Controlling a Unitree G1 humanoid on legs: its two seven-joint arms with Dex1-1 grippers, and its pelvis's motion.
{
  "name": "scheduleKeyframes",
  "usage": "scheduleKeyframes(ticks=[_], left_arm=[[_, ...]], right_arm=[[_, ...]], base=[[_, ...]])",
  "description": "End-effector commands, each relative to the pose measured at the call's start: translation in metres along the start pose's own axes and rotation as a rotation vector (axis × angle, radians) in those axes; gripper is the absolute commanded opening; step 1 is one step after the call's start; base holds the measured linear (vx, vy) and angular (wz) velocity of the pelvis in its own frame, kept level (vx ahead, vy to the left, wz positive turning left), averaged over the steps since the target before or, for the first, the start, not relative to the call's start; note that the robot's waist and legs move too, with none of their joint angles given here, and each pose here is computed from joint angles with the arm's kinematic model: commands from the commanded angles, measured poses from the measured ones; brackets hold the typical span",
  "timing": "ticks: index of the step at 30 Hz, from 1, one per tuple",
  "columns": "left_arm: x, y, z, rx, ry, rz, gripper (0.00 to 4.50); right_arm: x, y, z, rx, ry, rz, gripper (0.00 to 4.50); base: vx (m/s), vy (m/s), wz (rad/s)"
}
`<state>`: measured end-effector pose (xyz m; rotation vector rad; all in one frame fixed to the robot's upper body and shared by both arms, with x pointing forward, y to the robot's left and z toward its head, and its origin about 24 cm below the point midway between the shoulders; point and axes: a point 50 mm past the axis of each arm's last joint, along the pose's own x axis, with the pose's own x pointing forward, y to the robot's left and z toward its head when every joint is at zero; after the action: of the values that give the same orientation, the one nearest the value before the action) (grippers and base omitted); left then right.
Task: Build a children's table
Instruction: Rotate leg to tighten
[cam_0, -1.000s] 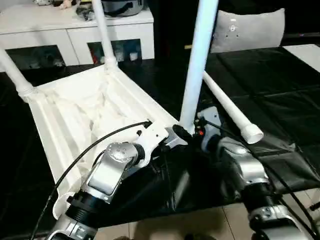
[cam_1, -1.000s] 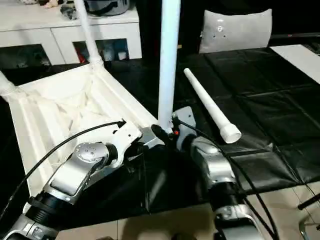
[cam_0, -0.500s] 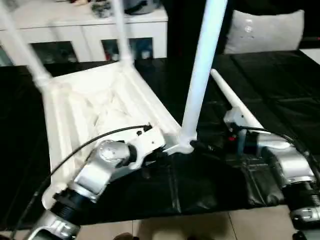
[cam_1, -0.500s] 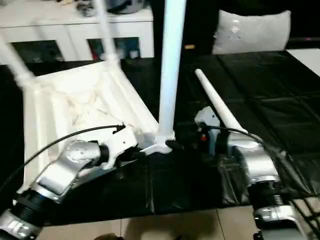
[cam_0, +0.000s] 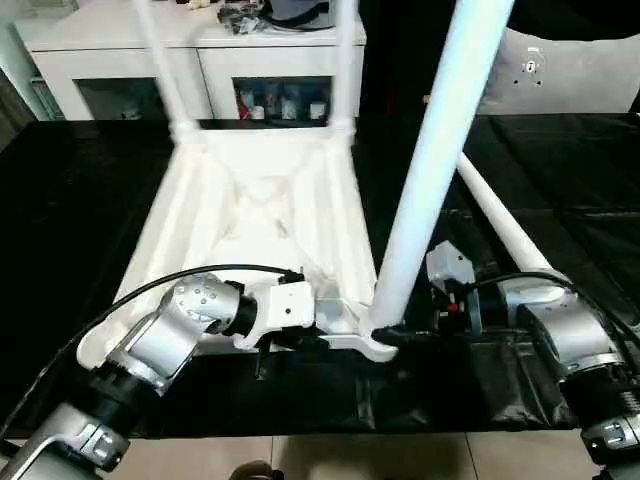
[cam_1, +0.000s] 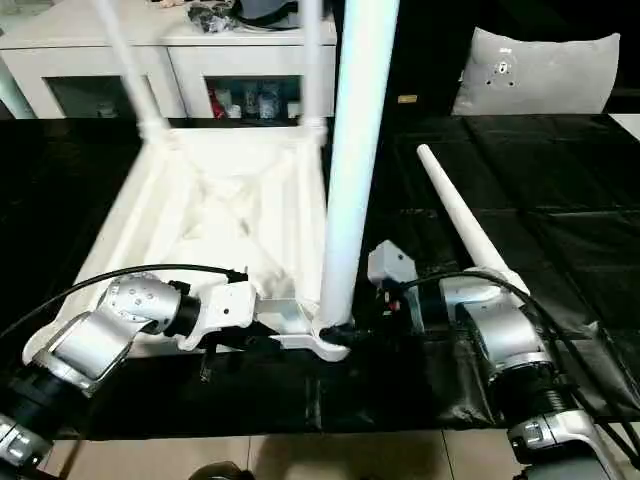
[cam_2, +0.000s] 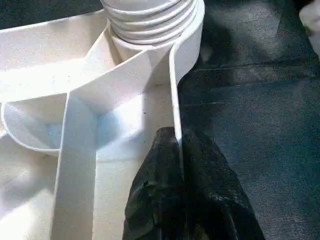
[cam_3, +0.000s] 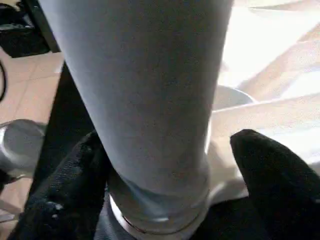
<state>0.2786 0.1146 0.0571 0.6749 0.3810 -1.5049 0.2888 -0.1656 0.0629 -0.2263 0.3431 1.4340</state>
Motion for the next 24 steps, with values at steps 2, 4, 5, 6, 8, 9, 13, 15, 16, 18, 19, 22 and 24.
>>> scheduleKeyframes(ticks=[2,4,5,6,8,9,13,15,16,18,19,22,24], left_arm=[[0.004,-0.001,0.008,0.071,-0.008,-0.050,0.00],[0.005,-0.002,0.007,0.072,-0.011,-0.056,0.00],[0.005,-0.002,0.007,0.073,-0.012,-0.059,0.00],[0.005,-0.002,0.006,0.074,-0.014,-0.062,0.00],[0.005,-0.002,0.006,0.072,-0.015,-0.064,0.00],[0.005,-0.002,0.005,0.069,-0.017,-0.064,0.00],[0.004,-0.002,0.002,0.061,-0.015,-0.066,0.00],[0.004,-0.002,0.002,0.059,-0.016,-0.066,0.00],[0.004,-0.002,0.002,0.054,-0.018,-0.064,0.00],[0.004,-0.002,0.002,0.031,-0.030,-0.053,0.00],[0.004,-0.001,0.003,0.015,-0.041,-0.042,0.00],[0.003,0.001,0.005,-0.073,-0.078,0.047,0.00],[0.004,0.005,0.008,-0.159,-0.103,0.166,0.00]], right_arm=[[0.003,0.003,0.000,-0.008,0.007,0.034,3.56],[0.003,0.004,0.000,-0.003,0.006,0.045,3.38],[0.003,0.004,-0.001,-0.002,0.006,0.049,3.26],[0.004,0.004,-0.001,-0.002,0.006,0.052,3.17],[0.004,0.005,-0.001,0.000,0.007,0.059,3.01],[0.004,0.006,-0.002,0.006,0.007,0.066,3.01],[0.006,0.008,-0.003,0.026,0.012,0.094,2.67],[0.006,0.008,-0.004,0.029,0.012,0.098,2.60],[0.007,0.009,-0.004,0.032,0.010,0.098,2.60],[0.010,0.010,-0.006,0.053,-0.007,0.101,2.59],[0.012,0.011,-0.006,0.065,-0.019,0.098,2.59],[0.021,0.011,-0.007,0.120,-0.075,0.034,2.58],[0.032,0.006,-0.011,0.165,-0.091,-0.080,2.58]], base=[[0.000,0.000,0.00],[0.000,0.000,0.00],[0.000,0.000,0.00],[0.000,0.000,0.00],[0.000,0.000,0.00],[0.000,0.000,0.00],[0.000,0.000,0.00],[0.000,0.000,0.00],[0.000,0.000,0.00],[0.000,0.000,0.00],[0.000,0.000,0.00],[0.000,0.000,0.00],[0.000,0.000,0.00]])
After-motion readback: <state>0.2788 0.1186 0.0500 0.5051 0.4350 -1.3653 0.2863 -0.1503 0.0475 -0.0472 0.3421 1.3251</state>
